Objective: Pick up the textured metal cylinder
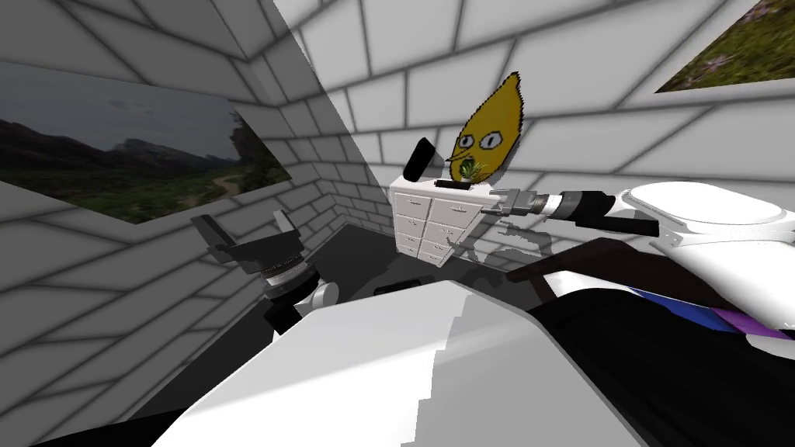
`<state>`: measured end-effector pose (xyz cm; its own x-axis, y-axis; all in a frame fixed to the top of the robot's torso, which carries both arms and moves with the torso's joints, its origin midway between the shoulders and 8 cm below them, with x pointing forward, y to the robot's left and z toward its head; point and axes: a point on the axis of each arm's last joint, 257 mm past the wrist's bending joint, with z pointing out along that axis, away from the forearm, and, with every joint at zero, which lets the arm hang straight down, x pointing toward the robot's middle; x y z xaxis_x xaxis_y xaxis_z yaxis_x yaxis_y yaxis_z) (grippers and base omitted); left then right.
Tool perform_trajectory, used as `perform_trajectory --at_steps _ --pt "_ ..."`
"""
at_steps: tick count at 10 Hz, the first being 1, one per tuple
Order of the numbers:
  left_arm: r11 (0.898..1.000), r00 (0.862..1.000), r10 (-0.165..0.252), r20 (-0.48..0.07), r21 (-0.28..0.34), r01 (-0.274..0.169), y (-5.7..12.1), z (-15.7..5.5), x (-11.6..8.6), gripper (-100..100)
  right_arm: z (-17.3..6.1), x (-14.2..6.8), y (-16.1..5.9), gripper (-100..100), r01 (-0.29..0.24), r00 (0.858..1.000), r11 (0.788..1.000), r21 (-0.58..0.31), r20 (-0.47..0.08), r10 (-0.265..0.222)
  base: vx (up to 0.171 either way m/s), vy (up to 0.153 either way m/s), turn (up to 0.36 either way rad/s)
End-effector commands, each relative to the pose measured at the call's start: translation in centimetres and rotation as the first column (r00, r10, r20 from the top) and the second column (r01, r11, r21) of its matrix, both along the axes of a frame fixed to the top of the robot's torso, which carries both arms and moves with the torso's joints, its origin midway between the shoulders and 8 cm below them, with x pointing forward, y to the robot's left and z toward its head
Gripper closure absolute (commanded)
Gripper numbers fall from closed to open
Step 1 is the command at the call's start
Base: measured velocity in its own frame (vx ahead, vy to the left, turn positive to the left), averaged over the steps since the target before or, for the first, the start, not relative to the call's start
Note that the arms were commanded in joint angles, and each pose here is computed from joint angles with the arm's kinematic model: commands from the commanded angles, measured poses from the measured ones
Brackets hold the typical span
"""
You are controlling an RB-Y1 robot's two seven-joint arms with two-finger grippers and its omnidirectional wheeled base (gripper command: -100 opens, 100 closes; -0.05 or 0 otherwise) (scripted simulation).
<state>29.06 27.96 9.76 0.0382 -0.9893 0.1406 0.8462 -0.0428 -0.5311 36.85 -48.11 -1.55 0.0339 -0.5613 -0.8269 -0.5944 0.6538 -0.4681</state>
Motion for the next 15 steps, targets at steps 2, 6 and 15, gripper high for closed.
perform_trajectory --at_steps 2,6,15 --pt "1.0 1.0 0.0 0.0 0.0 0.0 0.0 0.0 0.0 0 0.6 0.2 -1.6 -100 -0.008 0.999 0.994 -0.109 -0.041 0.003 0.065 0.033 0.095" --pt "1.0 1.0 0.0 0.0 0.0 0.0 0.0 0.0 0.0 0 1.4 0.3 -4.3 -100 -0.021 0.993 0.965 -0.263 -0.118 -0.011 0.088 0.021 0.085" --pt "1.0 1.0 0.0 0.0 0.0 0.0 0.0 0.0 0.0 0 1.7 -1.9 -10.9 -100 -0.095 0.913 0.844 -0.527 -0.384 -0.138 0.127 0.027 0.059"
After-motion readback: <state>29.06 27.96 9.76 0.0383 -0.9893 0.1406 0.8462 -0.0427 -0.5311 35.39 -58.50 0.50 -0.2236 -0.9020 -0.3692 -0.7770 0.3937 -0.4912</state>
